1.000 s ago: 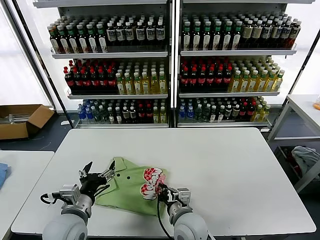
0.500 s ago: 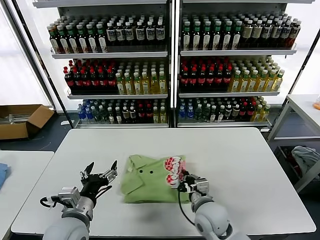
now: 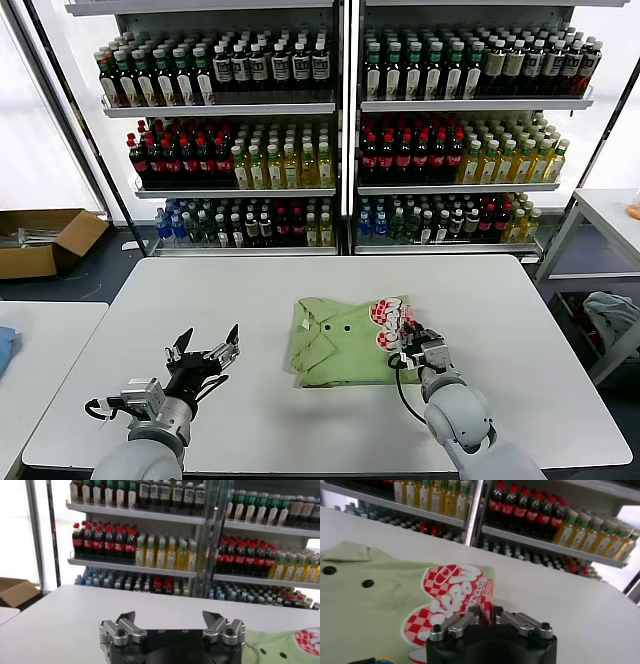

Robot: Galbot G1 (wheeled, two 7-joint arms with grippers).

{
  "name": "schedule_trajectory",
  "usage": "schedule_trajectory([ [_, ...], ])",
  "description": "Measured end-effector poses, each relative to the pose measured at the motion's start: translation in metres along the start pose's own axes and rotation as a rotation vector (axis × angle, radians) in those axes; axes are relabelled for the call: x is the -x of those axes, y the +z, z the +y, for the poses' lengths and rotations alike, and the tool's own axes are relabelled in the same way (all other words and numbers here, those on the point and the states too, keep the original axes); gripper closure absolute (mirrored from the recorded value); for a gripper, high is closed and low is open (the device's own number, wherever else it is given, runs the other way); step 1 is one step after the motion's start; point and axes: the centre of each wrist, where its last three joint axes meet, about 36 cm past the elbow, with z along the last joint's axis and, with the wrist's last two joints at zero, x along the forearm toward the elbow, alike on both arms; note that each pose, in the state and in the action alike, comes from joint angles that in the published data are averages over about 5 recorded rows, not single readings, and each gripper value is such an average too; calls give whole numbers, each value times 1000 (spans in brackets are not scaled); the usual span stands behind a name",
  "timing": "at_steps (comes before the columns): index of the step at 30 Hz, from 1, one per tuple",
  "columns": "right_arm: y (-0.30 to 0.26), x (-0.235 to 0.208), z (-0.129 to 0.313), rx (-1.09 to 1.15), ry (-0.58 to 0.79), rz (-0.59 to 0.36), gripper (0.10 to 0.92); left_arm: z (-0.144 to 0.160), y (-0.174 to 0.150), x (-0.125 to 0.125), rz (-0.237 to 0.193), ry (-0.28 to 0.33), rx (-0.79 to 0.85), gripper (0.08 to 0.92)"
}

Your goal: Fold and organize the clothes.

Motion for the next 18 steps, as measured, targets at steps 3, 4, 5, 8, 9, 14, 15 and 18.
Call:
schedule_trajectory([
  [3,2,-3,-1,-16,33,-21,662,-2,1,-2,1,2,-4,177],
  [4,2,-6,-1,-18,40,-29,636,-3,1,-2,1,3,-5,177],
  [5,2,-9,0,-18,45,-37,601,-3,2,-2,1,3,-5,177],
  [8,-1,-24,1,2,42,-53,515,-5,3,-1,3,7,-7,177],
  [9,-2,-29,2,14,36,-55,489,-6,3,-1,4,8,-8,177],
  [14,-4,-54,7,101,-21,-39,341,-8,6,0,10,13,-14,177],
  [15,-3,-58,9,121,-34,-31,315,-9,7,0,12,13,-14,177],
  [18,-2,-68,13,187,-70,-2,239,-9,9,0,16,13,-14,177],
])
